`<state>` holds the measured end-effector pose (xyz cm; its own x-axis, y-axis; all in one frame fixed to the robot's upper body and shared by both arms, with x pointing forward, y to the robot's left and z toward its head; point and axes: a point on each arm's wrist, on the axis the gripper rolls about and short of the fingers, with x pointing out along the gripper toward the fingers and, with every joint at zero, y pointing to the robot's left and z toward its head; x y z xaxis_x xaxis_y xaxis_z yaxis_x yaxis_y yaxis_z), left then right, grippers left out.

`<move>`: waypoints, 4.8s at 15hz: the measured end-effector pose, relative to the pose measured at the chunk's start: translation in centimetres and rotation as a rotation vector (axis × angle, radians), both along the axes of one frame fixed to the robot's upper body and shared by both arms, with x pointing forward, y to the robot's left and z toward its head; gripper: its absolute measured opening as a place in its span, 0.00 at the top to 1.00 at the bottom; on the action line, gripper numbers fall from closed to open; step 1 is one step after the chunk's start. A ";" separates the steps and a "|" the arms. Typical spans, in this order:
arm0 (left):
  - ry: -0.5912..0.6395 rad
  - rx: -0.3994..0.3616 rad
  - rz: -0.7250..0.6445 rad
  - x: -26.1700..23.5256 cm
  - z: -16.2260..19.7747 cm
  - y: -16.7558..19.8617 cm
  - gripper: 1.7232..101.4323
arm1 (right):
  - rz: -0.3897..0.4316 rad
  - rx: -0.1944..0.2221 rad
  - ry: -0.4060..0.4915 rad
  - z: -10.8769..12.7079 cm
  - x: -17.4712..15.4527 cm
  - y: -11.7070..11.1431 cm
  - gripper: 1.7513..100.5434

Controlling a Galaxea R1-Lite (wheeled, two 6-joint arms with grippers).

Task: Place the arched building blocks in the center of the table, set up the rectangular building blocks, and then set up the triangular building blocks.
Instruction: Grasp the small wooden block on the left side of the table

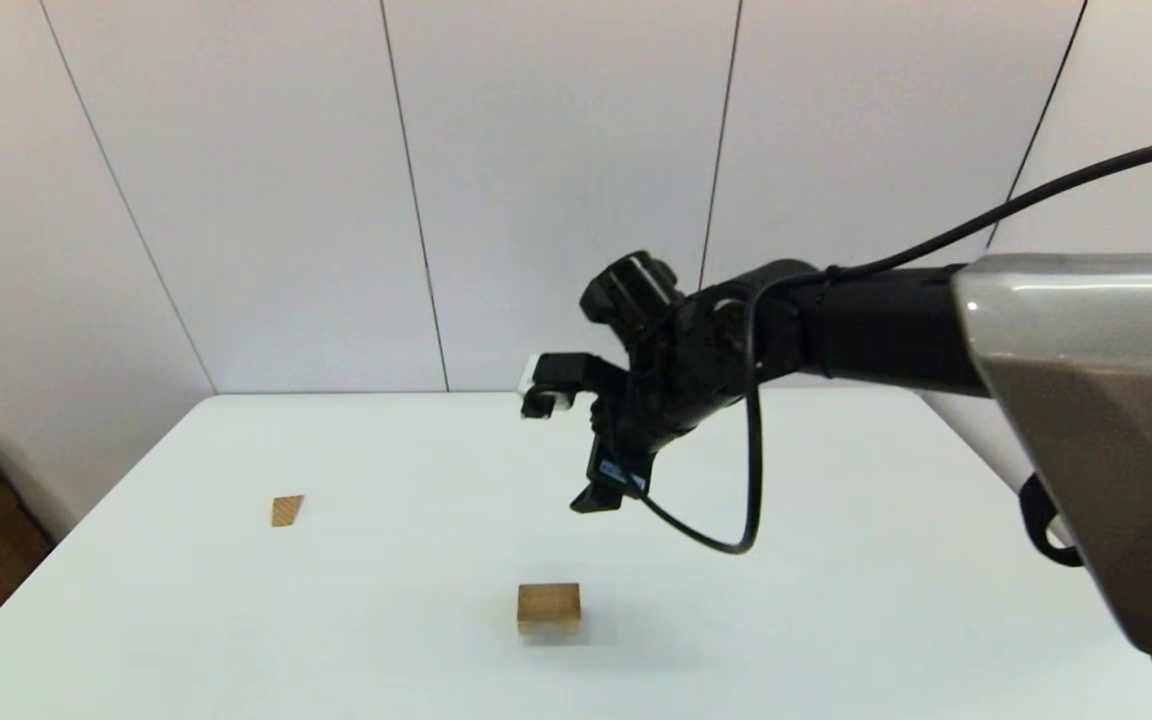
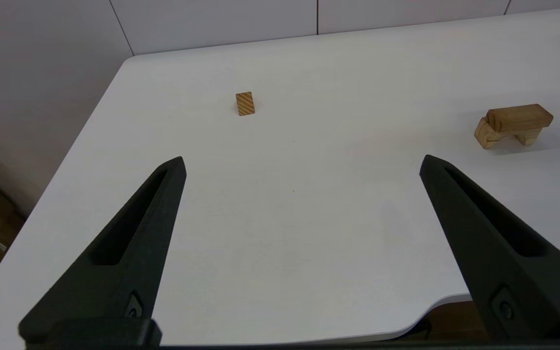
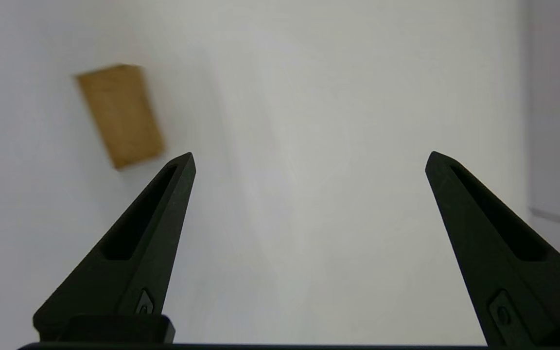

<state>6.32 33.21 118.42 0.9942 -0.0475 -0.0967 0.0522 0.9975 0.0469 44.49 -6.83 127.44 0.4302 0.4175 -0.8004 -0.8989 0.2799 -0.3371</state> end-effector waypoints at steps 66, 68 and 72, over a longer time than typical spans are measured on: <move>-0.002 -0.006 0.004 0.0 0.0 0.0 0.04 | -1.127 0.759 -0.320 -7.2 -41.3 -26.8 0.04; -0.002 -0.006 0.005 0.0 0.0 0.0 0.04 | -1.092 0.800 -0.392 -7.1 -40.8 -26.8 0.04; -0.001 -0.006 0.004 0.0 0.0 0.0 0.04 | -1.061 0.780 -0.466 -7.8 -39.5 -26.8 0.04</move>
<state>6.33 33.22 118.42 0.9945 -0.0443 -0.0951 0.0484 0.9980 0.0412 5.04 -33.63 119.63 0.9770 -0.0046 -0.2130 0.0075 0.9999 0.0130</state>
